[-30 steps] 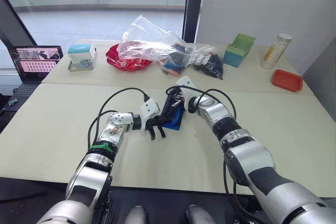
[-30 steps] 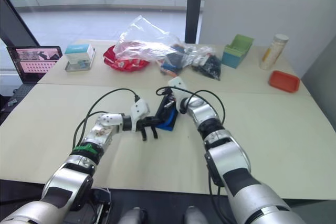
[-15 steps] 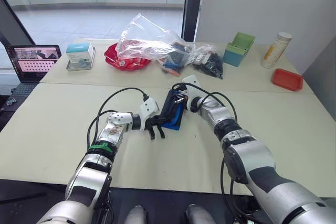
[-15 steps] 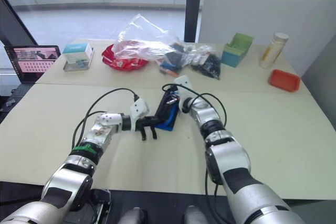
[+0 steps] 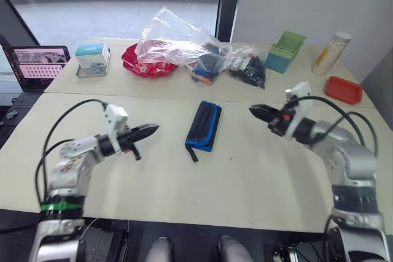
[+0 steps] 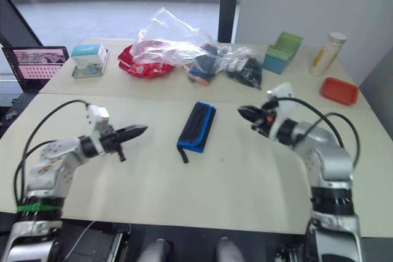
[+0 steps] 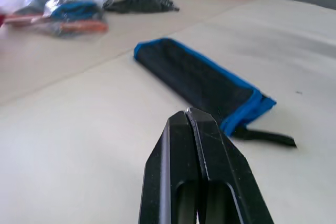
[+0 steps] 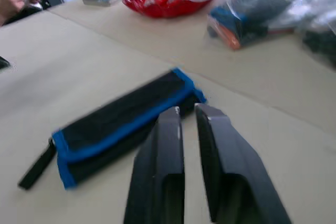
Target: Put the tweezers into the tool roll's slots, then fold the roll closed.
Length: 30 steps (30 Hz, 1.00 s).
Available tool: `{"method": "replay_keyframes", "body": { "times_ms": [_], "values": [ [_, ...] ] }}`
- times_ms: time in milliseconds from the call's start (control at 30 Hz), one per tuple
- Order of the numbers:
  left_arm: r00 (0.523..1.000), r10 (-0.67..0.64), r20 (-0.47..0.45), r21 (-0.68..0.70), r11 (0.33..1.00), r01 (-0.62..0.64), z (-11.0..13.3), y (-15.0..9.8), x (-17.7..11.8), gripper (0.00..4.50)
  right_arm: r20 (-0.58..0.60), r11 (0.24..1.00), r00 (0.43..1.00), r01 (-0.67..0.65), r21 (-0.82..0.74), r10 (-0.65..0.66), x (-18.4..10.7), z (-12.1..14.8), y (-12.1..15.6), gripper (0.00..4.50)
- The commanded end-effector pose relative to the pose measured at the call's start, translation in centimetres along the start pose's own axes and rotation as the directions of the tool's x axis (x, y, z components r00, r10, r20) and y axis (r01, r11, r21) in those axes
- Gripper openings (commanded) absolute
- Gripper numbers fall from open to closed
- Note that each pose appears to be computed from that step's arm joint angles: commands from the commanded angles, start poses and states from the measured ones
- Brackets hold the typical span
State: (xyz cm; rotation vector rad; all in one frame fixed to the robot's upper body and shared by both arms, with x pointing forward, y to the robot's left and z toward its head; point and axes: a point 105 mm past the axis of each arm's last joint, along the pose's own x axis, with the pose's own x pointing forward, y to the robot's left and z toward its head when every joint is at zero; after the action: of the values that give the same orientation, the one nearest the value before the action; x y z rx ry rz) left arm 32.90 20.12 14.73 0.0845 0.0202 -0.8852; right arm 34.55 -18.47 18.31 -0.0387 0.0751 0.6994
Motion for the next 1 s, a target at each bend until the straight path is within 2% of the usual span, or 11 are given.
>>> {"method": "replay_keyframes", "body": {
  "times_ms": [33,167,267,300,367,500,733,1000],
  "values": [
    [0.999,0.049,0.004,0.017,0.999,-0.049,0.9,0.3,-2.9,1.20,-0.002,0.998,1.000,0.017,-0.066,-0.018,-3.6,-0.4,-0.3,1.88],
    [0.984,0.151,-0.089,-0.002,0.988,-0.152,-1.1,1.2,-6.5,2.55,-0.017,0.995,0.996,0.083,-0.058,-0.084,-7.8,-2.6,-1.5,3.27],
    [0.972,0.208,-0.110,-0.020,0.977,-0.211,-1.7,1.6,-8.9,3.52,-0.022,0.988,0.989,0.145,-0.051,-0.146,-10.7,-3.8,-2.2,4.24],
    [0.969,0.222,-0.110,-0.023,0.974,-0.226,-1.7,1.7,-9.4,3.84,-0.023,0.986,0.986,0.161,-0.050,-0.163,-11.4,-4.0,-2.5,4.50],
    [0.964,0.245,-0.102,-0.023,0.968,-0.249,-1.7,1.7,-9.9,4.45,-0.022,0.981,0.982,0.186,-0.055,-0.187,-12.4,-4.3,-2.8,4.50],
    [0.954,0.285,-0.094,-0.041,0.956,-0.289,-1.6,1.9,-11.4,4.48,-0.042,0.970,0.969,0.241,-0.045,-0.242,-14.5,-5.2,-4.0,4.50],
    [0.937,0.331,-0.114,0.010,0.943,-0.332,-1.7,2.7,-11.6,4.48,-0.064,0.967,0.965,0.250,-0.048,-0.253,-14.3,-6.0,-4.3,4.50],
    [0.938,0.323,-0.125,0.004,0.946,-0.325,-1.5,2.8,-11.0,4.48,-0.086,0.967,0.963,0.256,-0.015,-0.256,-14.4,-6.7,-4.3,4.50]
  ]
}}
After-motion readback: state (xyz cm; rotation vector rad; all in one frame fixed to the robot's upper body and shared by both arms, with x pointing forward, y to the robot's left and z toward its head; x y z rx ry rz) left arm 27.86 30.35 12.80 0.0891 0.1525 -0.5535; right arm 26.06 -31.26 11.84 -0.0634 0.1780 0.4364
